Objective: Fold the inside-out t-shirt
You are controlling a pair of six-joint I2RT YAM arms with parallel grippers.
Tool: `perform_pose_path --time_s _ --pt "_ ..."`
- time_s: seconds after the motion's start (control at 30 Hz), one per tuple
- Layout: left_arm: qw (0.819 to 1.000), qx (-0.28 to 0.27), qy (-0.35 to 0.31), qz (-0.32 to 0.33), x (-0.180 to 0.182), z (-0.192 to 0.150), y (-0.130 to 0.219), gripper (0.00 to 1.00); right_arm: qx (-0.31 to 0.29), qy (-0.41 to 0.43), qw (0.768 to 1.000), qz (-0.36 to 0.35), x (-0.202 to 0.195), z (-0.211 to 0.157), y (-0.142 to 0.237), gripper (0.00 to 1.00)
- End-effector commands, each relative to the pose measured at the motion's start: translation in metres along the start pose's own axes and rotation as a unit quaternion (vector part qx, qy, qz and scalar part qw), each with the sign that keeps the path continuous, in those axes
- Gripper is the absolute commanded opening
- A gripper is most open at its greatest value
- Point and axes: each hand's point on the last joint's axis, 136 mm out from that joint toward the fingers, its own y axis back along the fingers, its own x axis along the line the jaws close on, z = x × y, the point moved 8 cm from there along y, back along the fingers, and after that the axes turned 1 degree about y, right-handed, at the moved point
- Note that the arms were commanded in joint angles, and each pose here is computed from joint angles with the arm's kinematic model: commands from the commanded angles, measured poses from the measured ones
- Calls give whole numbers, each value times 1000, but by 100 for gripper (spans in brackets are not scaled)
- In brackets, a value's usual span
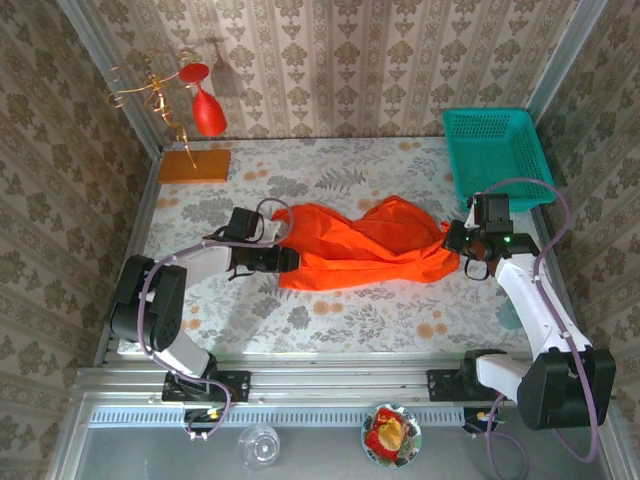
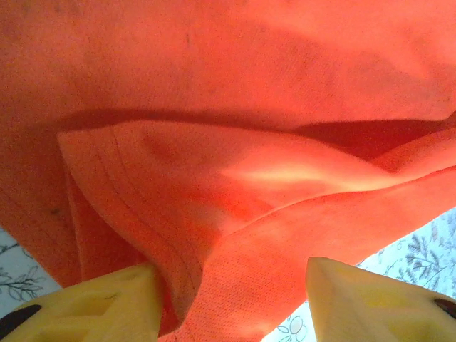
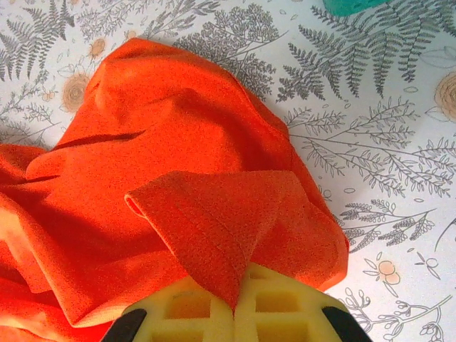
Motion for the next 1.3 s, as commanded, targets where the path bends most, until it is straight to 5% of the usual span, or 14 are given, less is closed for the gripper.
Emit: perform_pose_path --time_s 0.0,0.2,0.47,0.63,0.83,0.93,1.07,1.27 --pt "1000 24 -12 7 1 -4 -7 54 -5 -3 1000 8 -1 -2 1 0" --pt "999 31 -14 0 0 -5 -14 43 -7 -4 1000 9 -1 -2 3 0" --pt "998 -26 -43 27 -17 13 17 1 -25 -10 999 23 4 6 14 0" --pt "983 -149 -97 35 -62 46 99 0 -54 -18 997 46 12 18 28 0" --pt "927 -330 -176 15 -128 72 222 0 -121 -58 981 140 35 46 56 0" --pt "908 -370 -198 -17 -149 78 252 0 -191 -47 968 154 46 73 103 0" --pt "898 -384 -211 -48 -162 85 262 0 -317 4 945 79 49 112 204 0" --pt "905 -375 -194 -56 -150 88 243 0 -488 23 871 -45 43 138 360 0"
